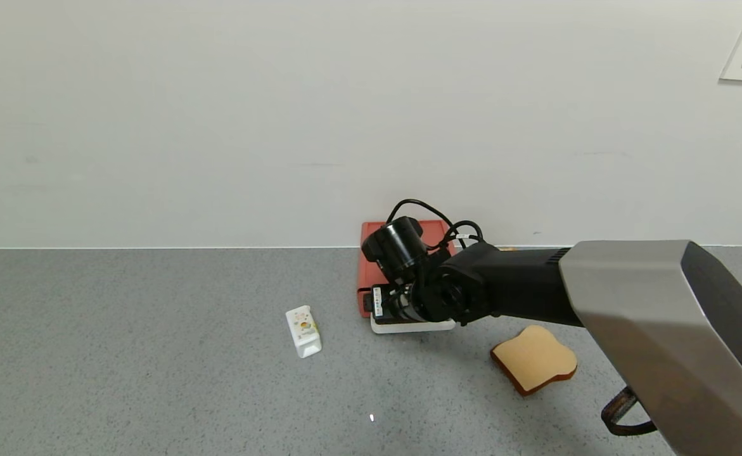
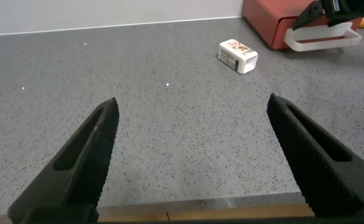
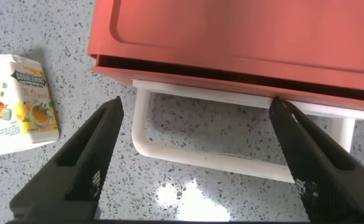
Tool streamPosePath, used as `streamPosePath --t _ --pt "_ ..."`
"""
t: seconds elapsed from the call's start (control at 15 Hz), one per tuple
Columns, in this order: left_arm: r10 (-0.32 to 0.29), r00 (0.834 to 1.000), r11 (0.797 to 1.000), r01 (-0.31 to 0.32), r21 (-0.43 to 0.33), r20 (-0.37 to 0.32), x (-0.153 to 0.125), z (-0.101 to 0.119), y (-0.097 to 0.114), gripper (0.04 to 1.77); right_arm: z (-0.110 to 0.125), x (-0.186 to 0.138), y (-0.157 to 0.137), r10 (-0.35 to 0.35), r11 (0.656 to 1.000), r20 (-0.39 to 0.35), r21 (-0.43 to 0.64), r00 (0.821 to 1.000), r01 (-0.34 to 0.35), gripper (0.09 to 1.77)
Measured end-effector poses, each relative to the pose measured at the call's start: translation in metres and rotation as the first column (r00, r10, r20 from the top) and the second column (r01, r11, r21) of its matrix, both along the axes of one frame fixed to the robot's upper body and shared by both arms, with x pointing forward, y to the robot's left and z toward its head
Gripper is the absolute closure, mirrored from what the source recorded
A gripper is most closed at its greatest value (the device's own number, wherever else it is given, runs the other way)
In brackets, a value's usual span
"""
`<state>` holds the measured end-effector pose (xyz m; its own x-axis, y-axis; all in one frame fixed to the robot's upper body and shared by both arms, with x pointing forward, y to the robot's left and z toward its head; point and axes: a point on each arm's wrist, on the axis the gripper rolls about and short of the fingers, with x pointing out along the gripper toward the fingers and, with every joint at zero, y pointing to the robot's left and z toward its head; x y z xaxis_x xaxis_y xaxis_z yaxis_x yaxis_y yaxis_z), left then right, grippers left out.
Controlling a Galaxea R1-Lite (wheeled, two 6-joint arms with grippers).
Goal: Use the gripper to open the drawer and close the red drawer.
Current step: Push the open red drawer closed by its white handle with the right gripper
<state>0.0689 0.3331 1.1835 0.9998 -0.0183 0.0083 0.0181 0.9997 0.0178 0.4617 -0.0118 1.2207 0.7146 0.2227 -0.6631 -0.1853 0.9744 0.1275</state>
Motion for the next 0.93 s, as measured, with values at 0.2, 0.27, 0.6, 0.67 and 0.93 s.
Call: streamPosePath --t 0.2,0.27,0.6,0.67,0.93 --pt "0.0 1.0 1.0 0.0 0.0 0.0 0.0 0.0 0.0 0.09 -0.0014 0.0032 -0.0009 0.005 1.0 0.012 -0.003 1.0 -0.005 0.15" --pt "0.0 1.0 1.0 0.0 0.0 0.0 0.0 0.0 0.0 0.09 -0.002 0.0038 -0.0009 0.006 1.0 0.015 -0.005 1.0 -0.006 0.15" --pt "0.0 1.0 1.0 0.0 0.0 0.0 0.0 0.0 0.0 0.09 -0.0033 0.0048 -0.001 0.007 1.0 0.016 -0.005 1.0 -0.007 0.15" --pt "0.0 1.0 1.0 0.0 0.0 0.0 0.0 0.0 0.0 0.09 -0.0033 0.0048 -0.001 0.008 1.0 0.015 -0.005 1.0 -0.008 0.15" --pt "0.0 1.0 1.0 0.0 0.0 0.0 0.0 0.0 0.0 0.09 -0.0031 0.0044 -0.001 0.009 1.0 0.014 -0.006 1.0 -0.009 0.15"
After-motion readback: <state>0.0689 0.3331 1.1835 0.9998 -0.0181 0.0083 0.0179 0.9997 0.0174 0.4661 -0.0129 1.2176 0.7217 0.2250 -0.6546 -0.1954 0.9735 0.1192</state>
